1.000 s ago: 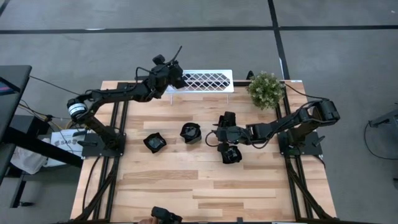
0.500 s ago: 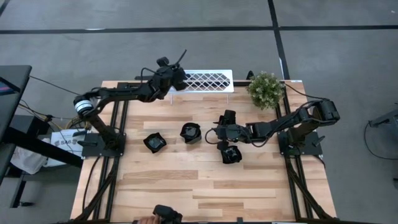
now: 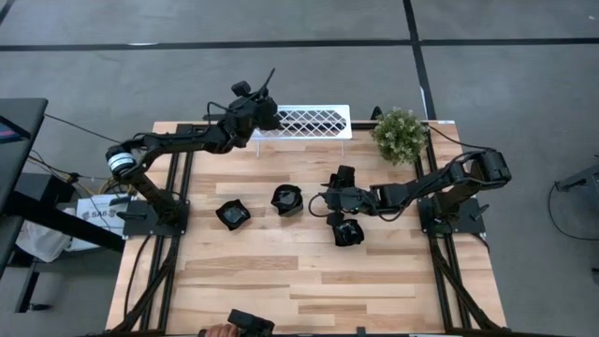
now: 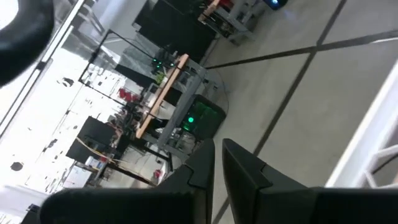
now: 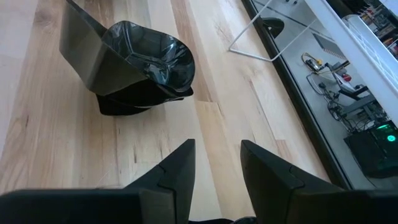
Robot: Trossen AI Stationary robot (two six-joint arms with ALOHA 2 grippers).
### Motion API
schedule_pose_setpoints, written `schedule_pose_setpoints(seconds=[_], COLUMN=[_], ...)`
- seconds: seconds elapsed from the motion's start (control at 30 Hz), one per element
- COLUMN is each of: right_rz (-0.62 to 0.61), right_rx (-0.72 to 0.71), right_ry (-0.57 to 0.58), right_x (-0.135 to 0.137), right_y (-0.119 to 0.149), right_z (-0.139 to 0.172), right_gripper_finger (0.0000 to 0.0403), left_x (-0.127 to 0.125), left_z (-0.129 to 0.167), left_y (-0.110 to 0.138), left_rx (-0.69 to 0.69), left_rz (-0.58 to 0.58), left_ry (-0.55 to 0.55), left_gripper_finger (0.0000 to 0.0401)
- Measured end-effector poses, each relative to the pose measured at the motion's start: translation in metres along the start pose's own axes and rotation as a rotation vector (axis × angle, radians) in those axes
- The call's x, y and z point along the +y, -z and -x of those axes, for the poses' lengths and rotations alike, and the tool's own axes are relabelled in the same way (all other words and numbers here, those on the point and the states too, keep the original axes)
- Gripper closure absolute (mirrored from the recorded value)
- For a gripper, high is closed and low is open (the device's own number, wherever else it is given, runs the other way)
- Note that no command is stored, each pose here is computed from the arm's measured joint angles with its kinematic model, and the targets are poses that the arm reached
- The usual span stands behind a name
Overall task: Pick & Place Mini shaped plates
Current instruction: Stack the black square plate on top of the black square plate on the shelf, then put the black leaf shaped plate on the shelf
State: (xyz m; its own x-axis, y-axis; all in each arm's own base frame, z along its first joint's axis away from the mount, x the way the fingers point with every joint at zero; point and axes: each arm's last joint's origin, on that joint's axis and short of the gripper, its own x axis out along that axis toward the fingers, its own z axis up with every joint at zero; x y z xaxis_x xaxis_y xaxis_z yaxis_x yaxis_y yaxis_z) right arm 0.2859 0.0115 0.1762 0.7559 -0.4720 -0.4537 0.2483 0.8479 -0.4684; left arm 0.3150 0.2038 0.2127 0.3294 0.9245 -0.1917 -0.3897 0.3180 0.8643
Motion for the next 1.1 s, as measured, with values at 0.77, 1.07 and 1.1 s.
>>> schedule_pose_setpoints(seconds=[0.77, 1.07, 1.1], right_rz=[0.071, 0.033, 0.006], right_rx=[0.018, 0.003, 0.006], right_ry=[0.084, -0.144, -0.239], right_x=[0.011, -0.009, -0.013], right_y=[-0.001, -0.009, -0.007], right_z=[0.012, 0.067, 0.073], right_gripper_finger=[0.0280, 0.0280, 0.0280], left_x=[0.006, -0.024, -0.027], left_z=[0.163, 0.253, 0.259], left_y=[0.006, 0.059, 0.063], left_rx=[-0.277, -0.532, -0.553], left_rz=[0.354, 0.715, 0.725], left_ry=[0.225, 0.826, 0.899], left_gripper_finger=[0.0368, 0.0368, 0.0368])
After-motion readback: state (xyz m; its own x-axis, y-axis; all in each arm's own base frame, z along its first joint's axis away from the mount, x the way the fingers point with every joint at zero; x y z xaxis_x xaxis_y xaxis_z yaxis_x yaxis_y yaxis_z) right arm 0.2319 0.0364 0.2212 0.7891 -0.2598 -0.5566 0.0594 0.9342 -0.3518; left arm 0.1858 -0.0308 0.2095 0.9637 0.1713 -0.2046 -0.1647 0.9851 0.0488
